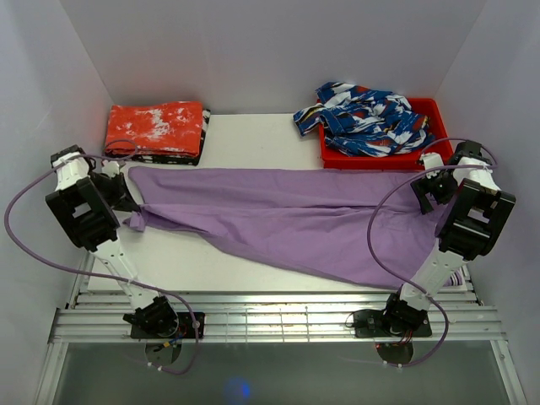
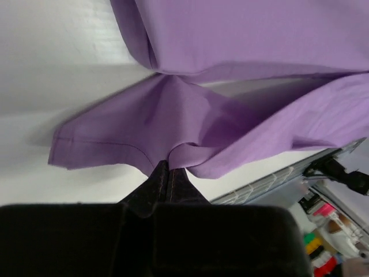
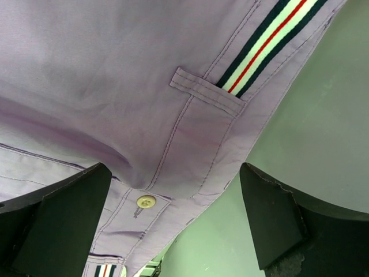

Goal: Fold and stack the trousers
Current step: Flatten the trousers out

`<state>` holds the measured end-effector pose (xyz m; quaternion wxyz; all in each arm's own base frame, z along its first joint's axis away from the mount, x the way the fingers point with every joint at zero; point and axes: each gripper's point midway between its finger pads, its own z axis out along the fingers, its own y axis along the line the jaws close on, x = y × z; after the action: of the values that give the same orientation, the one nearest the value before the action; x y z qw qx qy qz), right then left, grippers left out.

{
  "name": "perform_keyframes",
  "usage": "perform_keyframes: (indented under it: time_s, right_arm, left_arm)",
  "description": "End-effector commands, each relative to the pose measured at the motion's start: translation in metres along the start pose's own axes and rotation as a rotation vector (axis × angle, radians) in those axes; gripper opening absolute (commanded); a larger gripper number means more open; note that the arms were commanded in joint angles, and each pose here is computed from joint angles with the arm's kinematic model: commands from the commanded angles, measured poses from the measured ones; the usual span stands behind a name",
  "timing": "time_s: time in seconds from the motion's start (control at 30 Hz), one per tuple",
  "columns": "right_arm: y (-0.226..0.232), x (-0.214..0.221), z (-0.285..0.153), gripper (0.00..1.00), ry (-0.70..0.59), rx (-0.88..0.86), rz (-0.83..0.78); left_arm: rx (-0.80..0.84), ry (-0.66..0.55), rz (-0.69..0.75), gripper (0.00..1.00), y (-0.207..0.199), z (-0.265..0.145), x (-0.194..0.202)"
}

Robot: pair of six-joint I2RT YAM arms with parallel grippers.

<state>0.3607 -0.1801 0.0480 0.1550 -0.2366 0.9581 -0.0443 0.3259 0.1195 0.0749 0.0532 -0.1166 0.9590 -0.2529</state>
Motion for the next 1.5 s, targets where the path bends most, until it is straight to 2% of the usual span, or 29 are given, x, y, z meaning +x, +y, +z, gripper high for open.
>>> perform_keyframes:
  time_s: [0.0,0.03,0.1,0.13,0.2,0.23,0.3,0.33,0.37,0.47,0.57,0.67,0.83,0.87,0.93,0.97,1.03,1.17,1.27,1.37,1.4,1.47]
  right_arm:
    - [-0.015,-0.01,-0.013,0.97,-0.031,0.062,-0.021]
    - [-0.016,-0.011,-0.013,0.97,-0.031,0.064,-0.018]
    - [-0.017,-0.012,-0.015,0.97,-0.03,0.065,-0.02]
    - [-0.016,-0.012,-0.015,0.97,-0.033,0.063,-0.02]
    - [-0.016,-0.015,-0.019,0.96,-0.04,0.061,-0.022]
    - [-0.016,-0.018,-0.021,0.96,-0.046,0.058,-0.024]
    - [-0.017,-0.026,-0.031,0.96,-0.077,0.058,-0.02]
    - [-0.014,-0.027,-0.035,0.95,-0.081,0.048,-0.018]
    - [-0.015,-0.03,-0.042,0.95,-0.096,0.054,-0.017]
    - [-0.008,-0.038,-0.062,0.94,-0.141,0.042,-0.019]
    - [0.002,-0.04,-0.08,0.94,-0.172,0.03,-0.026]
    - [0.014,-0.032,-0.09,0.93,-0.172,0.024,-0.047]
    - [0.035,0.003,-0.088,0.94,-0.08,-0.03,-0.047]
    - [0.041,0.013,-0.085,0.95,-0.057,-0.047,-0.042]
    - [0.042,0.032,-0.082,0.95,-0.02,-0.053,-0.007]
    - [0.042,0.039,-0.081,0.95,-0.01,-0.053,0.003]
    - [0.048,0.057,-0.076,0.95,0.019,-0.076,0.042]
    - [0.06,0.075,-0.062,0.95,0.05,-0.12,0.103]
    - [0.065,0.084,-0.047,0.95,0.071,-0.129,0.127]
    - [0.067,0.091,-0.031,0.97,0.096,-0.145,0.143]
    - [0.068,0.092,-0.027,0.97,0.102,-0.15,0.147]
    - [0.065,0.093,-0.018,1.0,0.112,-0.154,0.16]
  left_arm:
    - [0.054,-0.14,-0.017,0.0,-0.016,-0.025,-0.058]
    - [0.035,-0.152,0.002,0.01,-0.011,-0.024,-0.069]
    - [-0.019,-0.147,0.062,0.19,0.002,-0.013,-0.087]
    - [-0.043,-0.185,0.104,0.31,0.004,-0.019,-0.101]
    - [-0.054,-0.204,0.164,0.39,0.008,-0.019,-0.112]
    - [-0.083,-0.234,0.222,0.51,0.009,-0.027,-0.12]
    - [-0.158,-0.309,0.276,0.65,0.016,-0.043,-0.134]
    - [-0.195,-0.37,0.321,0.76,0.008,-0.067,-0.138]
    - [-0.218,-0.42,0.34,0.98,0.01,-0.074,-0.145]
    - [-0.229,-0.528,0.364,0.98,0.001,-0.113,-0.137]
    - [-0.275,-0.546,0.362,0.98,0.006,-0.127,-0.124]
    - [-0.251,-0.518,0.314,0.98,0.02,-0.12,-0.103]
    - [-0.247,-0.411,0.232,0.98,0.049,-0.076,-0.07]
    - [-0.253,-0.427,0.235,0.98,0.053,-0.072,-0.073]
    - [-0.236,-0.429,0.211,0.91,0.057,-0.06,-0.073]
    - [-0.229,-0.42,0.198,0.84,0.06,-0.052,-0.072]
    - [-0.22,-0.398,0.2,0.81,0.067,-0.037,-0.076]
    - [-0.264,-0.393,0.19,0.82,0.088,-0.018,-0.083]
    - [-0.28,-0.357,0.172,0.83,0.099,-0.001,-0.075]
    - [-0.309,-0.333,0.175,0.77,0.105,0.008,-0.067]
    - [-0.305,-0.307,0.175,0.71,0.105,0.017,-0.059]
    - [-0.354,-0.274,0.173,0.66,0.113,0.023,-0.05]
